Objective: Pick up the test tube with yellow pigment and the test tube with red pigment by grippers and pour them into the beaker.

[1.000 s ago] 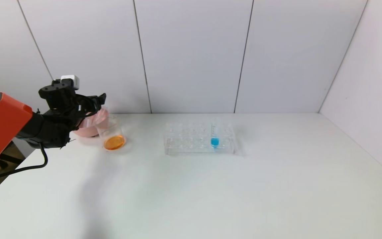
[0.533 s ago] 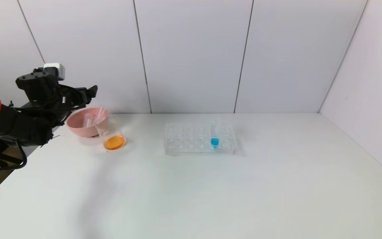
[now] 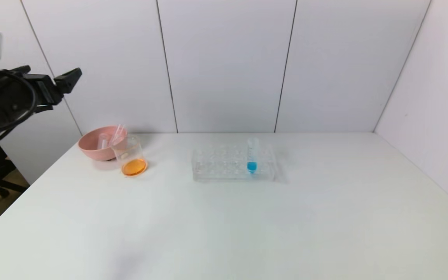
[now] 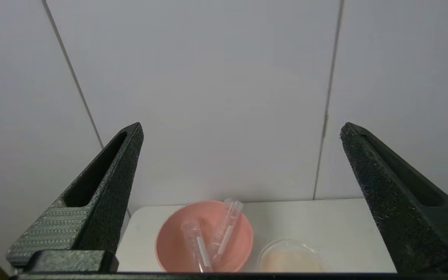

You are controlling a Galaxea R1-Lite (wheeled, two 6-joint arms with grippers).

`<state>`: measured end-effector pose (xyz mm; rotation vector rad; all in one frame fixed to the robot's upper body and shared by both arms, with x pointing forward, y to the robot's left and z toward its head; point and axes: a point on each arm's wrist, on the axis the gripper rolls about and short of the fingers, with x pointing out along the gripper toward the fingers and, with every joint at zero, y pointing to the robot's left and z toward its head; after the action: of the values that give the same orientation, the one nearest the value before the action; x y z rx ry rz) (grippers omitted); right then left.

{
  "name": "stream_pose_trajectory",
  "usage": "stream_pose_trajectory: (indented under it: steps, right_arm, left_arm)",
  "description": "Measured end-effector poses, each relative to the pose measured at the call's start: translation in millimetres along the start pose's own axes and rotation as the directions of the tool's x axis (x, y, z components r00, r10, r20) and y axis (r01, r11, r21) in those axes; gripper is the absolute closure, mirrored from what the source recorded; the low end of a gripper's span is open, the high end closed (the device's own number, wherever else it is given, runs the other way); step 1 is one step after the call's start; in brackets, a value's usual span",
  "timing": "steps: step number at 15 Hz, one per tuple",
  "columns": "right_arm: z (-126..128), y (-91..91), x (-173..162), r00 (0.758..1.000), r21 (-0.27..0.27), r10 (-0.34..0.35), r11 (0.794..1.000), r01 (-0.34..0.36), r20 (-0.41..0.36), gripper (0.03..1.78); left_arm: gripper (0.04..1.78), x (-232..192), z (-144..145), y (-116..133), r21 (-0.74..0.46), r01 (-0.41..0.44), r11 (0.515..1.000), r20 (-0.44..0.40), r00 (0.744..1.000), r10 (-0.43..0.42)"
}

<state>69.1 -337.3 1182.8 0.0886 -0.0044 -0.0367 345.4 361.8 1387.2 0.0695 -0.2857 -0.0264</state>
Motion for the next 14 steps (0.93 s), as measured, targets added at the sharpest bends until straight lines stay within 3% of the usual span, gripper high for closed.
stream_pose_trajectory:
  steps: [4, 8, 14]
  right_arm:
    - [0.0, 0.0, 0.0, 1.0, 0.0, 0.0, 1.0, 0.0, 0.0, 0.1]
    - [0.0, 0.0, 0.0, 1.0, 0.0, 0.0, 1.0, 0.0, 0.0, 0.1]
    - [0.0, 0.0, 0.0, 1.0, 0.0, 0.0, 1.0, 0.0, 0.0, 0.1]
  left_arm:
    - [0.06, -87.2, 49.4, -14.9, 0.021, 0.115, 0.993, 0.137, 0.984, -0.117]
    - [0.06, -178.6, 79.1, -30.0, 0.027, 0.182, 0.983, 0.218, 0.959, -0.183]
    - [0.06, -295.3, 68.2, -45.2, -0.019, 0.403, 0.915, 0.232, 0.892, -0.388]
